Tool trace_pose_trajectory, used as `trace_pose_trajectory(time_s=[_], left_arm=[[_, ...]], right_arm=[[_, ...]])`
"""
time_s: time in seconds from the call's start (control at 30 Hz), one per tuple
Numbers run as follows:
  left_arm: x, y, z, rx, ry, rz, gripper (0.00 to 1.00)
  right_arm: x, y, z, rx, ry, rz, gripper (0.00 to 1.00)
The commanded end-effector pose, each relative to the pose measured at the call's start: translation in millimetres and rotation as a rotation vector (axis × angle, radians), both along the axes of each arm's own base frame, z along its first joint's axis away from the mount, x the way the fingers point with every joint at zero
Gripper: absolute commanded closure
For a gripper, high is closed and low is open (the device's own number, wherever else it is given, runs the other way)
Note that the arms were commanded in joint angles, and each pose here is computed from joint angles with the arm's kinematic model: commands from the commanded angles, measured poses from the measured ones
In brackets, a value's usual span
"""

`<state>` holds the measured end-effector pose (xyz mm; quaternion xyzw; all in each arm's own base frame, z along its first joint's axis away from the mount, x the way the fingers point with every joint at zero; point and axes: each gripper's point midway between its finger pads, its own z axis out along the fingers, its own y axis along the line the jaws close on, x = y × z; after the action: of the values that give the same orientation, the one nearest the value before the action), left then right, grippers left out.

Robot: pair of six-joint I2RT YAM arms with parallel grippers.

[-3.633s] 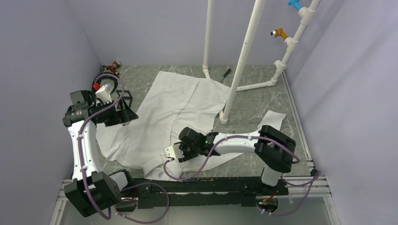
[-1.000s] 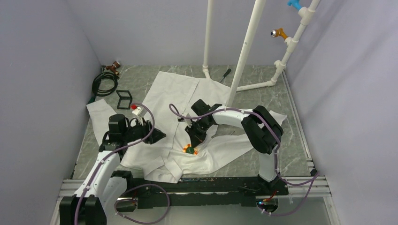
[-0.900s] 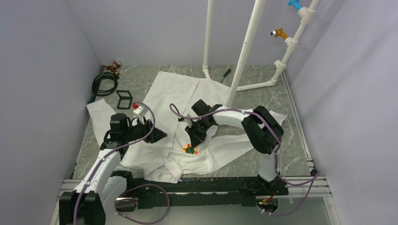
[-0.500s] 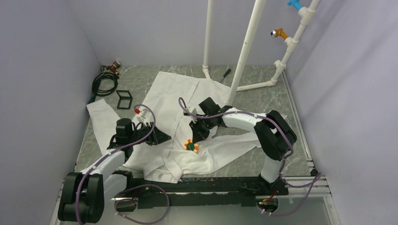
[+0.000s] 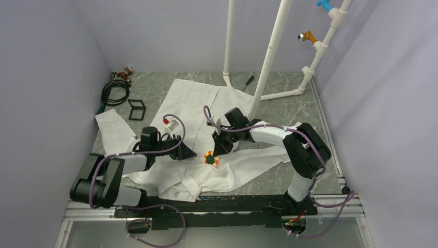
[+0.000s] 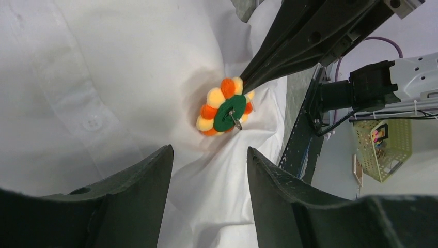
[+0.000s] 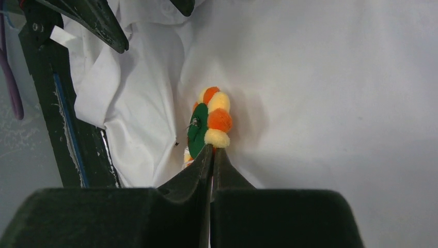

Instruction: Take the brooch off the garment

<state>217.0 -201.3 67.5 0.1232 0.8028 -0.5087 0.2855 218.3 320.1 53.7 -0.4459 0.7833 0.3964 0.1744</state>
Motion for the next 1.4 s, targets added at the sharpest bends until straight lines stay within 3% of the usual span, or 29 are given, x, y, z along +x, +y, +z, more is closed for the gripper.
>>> trace_pose_trajectory(time_s=[0.0, 0.2, 0.37, 0.53, 0.7, 1.0, 1.37], left_arm=[[18.7, -19.6, 20.0, -0.058, -0.140, -0.100, 0.40], [13.2, -43.0, 14.7, -0.085, -0.121, -0.193, 0.45], [15.8, -45.7, 4.3, -0.065, -0.094, -0.181, 0.44], [16.3, -44.0, -4.1, -0.040, -0.080, -0.178, 0.31], [10.8, -44.1, -9.3, -0.044, -0.095, -0.220, 0.26], [-1.7, -58.3, -6.1, -0.073, -0.148, -0.308, 0.34], [4.3, -60.6, -0.1, -0.064, -0.294, -0.374, 0.27]], right_arm=[[8.7, 1.3, 13.2, 0.048, -0.094, 0.007, 1.00], [16.4, -2.0, 17.9, 0.048, -0.159, -0.018, 1.00], [16.8, -1.2, 30.0, 0.088, -0.209, -0.020, 1.00], [12.3, -1.6, 35.3, 0.124, -0.244, 0.007, 1.00], [6.7, -4.2, 36.9, 0.140, -0.258, 0.023, 1.00], [0.2, -4.6, 44.1, 0.191, -0.293, 0.043, 1.00], [-7.2, 1.1, 55.0, 0.249, -0.390, 0.168, 1.00]])
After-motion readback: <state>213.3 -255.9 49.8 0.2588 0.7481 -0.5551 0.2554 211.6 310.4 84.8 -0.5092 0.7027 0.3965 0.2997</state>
